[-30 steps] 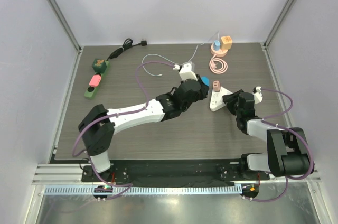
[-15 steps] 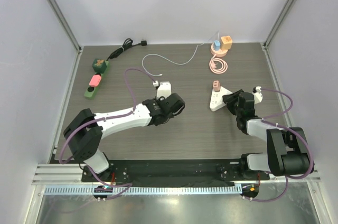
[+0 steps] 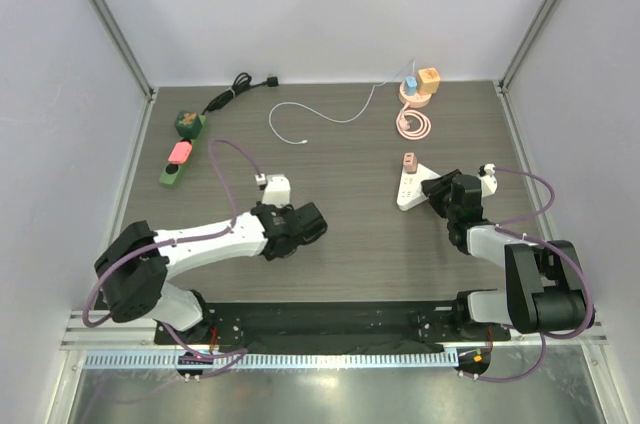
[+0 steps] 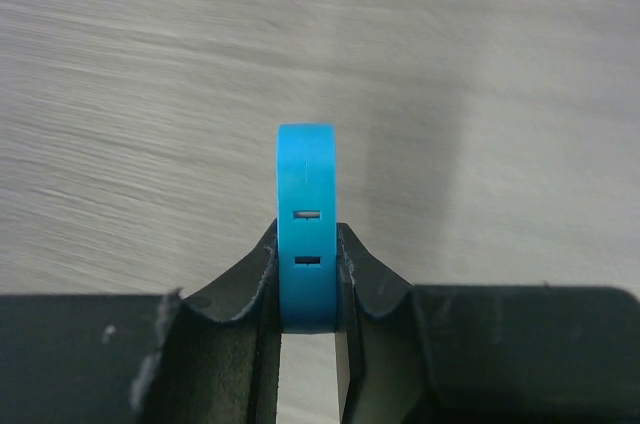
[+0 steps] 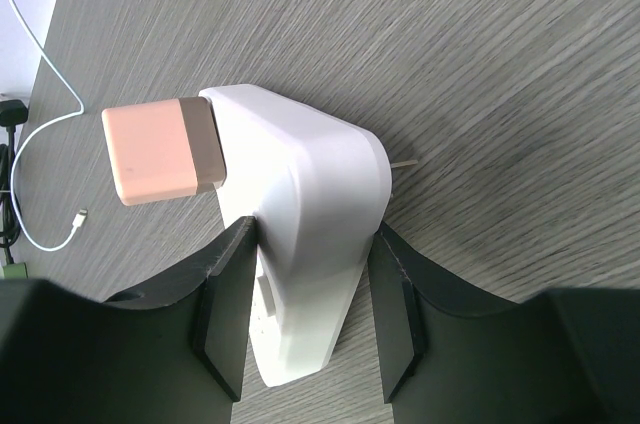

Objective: Pull the plug off the socket

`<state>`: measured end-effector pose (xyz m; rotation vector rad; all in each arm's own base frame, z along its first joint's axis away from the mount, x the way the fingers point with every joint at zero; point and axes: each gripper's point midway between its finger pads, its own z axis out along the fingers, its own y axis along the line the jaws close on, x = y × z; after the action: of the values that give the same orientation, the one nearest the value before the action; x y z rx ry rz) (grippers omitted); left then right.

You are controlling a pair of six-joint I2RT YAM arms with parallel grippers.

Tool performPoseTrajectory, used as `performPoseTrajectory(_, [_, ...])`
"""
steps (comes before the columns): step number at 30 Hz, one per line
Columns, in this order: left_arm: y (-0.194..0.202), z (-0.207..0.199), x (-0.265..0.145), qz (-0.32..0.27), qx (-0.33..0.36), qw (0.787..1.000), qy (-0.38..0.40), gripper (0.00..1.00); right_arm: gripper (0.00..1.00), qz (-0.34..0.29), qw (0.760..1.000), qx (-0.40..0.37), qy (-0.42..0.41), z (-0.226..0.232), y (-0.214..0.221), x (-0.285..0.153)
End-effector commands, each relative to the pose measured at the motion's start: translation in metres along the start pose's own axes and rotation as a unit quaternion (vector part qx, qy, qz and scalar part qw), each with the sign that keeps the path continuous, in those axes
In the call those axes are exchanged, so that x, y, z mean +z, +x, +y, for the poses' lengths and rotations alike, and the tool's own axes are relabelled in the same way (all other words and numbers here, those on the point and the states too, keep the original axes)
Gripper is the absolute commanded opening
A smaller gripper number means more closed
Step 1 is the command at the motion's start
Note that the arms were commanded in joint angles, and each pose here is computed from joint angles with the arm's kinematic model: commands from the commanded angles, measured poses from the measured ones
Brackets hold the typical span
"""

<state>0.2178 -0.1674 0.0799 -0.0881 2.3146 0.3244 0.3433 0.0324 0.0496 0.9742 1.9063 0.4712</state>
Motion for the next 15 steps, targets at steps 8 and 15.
performPoseTrajectory(8, [-0.020,0.118,0.049,0.035,-0.162,0.963,-0.215,0.00,0.01,0.060,0.990,-0.055,0.117,-0.069,0.034,-0.011])
performPoseTrajectory(15, [-0.011,0.145,0.061,0.060,-0.188,0.943,-0.268,0.34,0.01,0.061,0.989,-0.056,0.119,-0.067,0.033,-0.008])
